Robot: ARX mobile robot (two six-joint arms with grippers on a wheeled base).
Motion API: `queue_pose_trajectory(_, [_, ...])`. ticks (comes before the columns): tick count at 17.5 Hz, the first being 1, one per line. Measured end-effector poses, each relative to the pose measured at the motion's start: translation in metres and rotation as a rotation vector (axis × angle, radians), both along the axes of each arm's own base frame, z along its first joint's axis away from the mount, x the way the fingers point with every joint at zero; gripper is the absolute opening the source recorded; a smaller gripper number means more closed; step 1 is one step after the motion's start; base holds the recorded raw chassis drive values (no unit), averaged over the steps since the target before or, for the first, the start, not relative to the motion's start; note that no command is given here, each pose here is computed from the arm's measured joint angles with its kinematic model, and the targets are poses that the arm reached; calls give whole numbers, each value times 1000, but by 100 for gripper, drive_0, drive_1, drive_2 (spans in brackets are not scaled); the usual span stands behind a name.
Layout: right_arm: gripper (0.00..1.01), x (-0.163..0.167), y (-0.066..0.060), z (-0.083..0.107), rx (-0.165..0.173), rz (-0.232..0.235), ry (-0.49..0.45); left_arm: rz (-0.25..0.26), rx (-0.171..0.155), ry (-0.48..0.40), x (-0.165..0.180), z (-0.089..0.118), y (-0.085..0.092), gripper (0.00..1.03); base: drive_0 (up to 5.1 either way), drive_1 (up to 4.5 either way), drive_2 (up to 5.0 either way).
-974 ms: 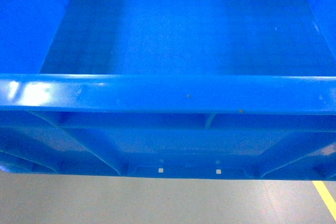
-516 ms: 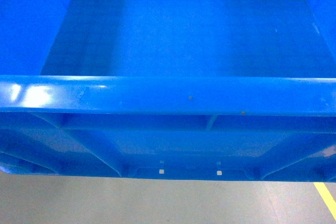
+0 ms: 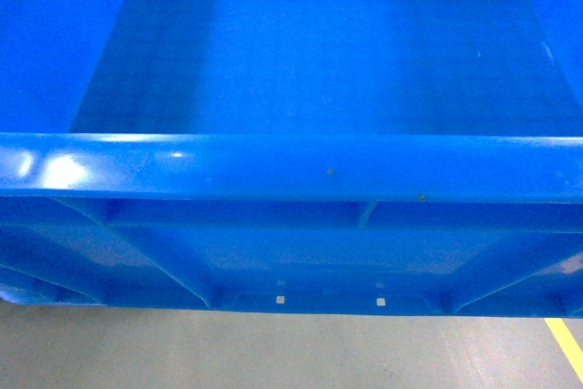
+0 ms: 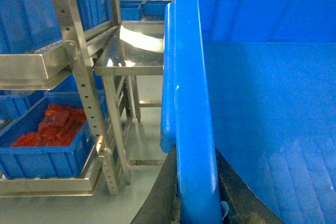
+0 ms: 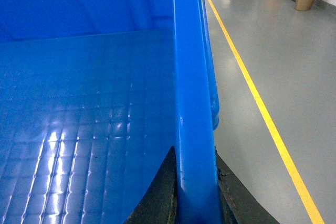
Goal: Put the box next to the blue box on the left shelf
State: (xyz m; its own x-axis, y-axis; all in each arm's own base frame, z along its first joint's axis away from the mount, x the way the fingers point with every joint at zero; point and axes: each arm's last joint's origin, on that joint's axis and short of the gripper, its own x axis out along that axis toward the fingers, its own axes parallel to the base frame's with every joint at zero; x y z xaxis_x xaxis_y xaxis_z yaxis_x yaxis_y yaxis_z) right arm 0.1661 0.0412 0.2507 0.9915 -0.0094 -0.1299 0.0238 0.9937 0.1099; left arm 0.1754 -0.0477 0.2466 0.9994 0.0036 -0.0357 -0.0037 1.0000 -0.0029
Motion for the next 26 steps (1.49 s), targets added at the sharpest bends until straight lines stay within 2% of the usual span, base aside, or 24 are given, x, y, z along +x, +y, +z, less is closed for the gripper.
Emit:
queue_pose_trajectory(2, [10,0,0,0,1,0,-3,0,-2,-8,0,1,0,8,-3,412,-418])
queue_pose_trajectory(8, [10,1,0,0,-1,-3,2,-1,-1,-3,1,0,0,8,0,0,0])
queue_pose_trajectory(16, [10,1,0,-1,-1,-3,3,-1,0,1,1,0,0,8,-486,254,254])
queue_pose_trajectory(26, [10,0,0,0,-1,-3,3,-1,0,0,1,0,0,8,-477,126,361])
